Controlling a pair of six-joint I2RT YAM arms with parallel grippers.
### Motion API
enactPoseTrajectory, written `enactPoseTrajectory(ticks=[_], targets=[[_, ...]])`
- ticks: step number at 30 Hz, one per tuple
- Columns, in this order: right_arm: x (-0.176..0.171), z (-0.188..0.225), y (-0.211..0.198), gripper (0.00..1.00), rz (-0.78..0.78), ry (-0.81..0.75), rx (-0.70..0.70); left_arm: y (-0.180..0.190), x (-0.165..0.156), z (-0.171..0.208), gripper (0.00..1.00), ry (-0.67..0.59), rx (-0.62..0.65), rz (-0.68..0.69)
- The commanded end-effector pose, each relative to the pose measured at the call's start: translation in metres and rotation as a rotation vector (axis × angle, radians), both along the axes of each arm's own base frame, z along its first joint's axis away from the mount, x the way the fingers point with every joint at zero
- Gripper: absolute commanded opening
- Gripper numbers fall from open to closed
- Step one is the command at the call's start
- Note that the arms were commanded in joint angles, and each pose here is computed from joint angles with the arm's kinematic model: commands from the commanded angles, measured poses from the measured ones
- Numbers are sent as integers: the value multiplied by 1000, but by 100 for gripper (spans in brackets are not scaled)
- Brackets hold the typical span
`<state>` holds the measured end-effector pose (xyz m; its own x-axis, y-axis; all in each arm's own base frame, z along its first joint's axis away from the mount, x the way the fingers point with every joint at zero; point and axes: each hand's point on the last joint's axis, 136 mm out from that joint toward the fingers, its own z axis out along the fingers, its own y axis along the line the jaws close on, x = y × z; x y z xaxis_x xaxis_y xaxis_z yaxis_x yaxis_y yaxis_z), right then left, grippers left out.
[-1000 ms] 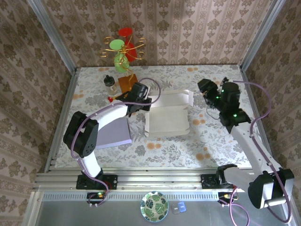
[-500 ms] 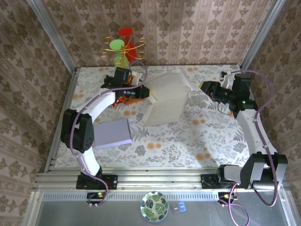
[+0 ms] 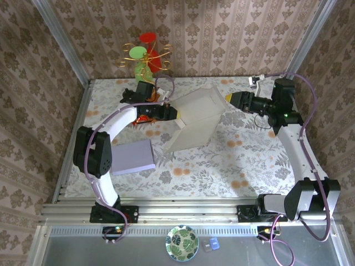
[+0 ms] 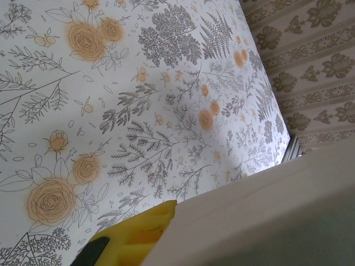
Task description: Fold the paper box
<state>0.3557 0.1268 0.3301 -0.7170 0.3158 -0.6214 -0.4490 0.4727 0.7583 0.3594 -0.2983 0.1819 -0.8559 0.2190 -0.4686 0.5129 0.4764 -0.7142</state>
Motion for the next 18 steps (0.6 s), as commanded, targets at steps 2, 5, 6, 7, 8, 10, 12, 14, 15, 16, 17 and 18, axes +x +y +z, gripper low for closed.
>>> enactPoseTrajectory(ticks=[2, 5, 6, 7, 8, 10, 12, 14, 15, 16, 17, 18], targets=[[-7, 22, 14, 42, 76, -62, 1, -6, -2, 7, 0, -12, -15, -45], [-7, 21, 18, 42, 87, -60, -23, -8, -2, 7, 0, -18, -11, -48], [-7, 20, 20, 42, 91, -58, -26, -8, -2, 7, 0, -19, -8, -51], [-7, 19, 21, 42, 94, -57, -30, -8, -2, 7, 0, -19, -3, -53], [-7, 18, 22, 42, 98, -53, -36, -9, -2, 6, 0, -21, 0, -56], [-8, 15, 26, 42, 105, -53, -61, -9, -3, 7, 0, -20, 1, -59], [-9, 12, 29, 42, 113, -52, -84, -10, -3, 8, 0, -22, 1, -61], [-9, 11, 31, 42, 116, -52, -100, -9, -4, 7, 0, -22, 2, -61], [-9, 10, 32, 42, 114, -52, -110, -9, -4, 7, 0, -22, 3, -61], [-9, 10, 33, 42, 112, -57, -119, -10, -4, 7, 0, -22, 5, -64], [-9, 9, 33, 42, 110, -58, -127, -9, -4, 6, 0, -23, 7, -63], [-9, 9, 34, 43, 109, -57, -134, -10, -4, 7, 0, -28, 8, -64]])
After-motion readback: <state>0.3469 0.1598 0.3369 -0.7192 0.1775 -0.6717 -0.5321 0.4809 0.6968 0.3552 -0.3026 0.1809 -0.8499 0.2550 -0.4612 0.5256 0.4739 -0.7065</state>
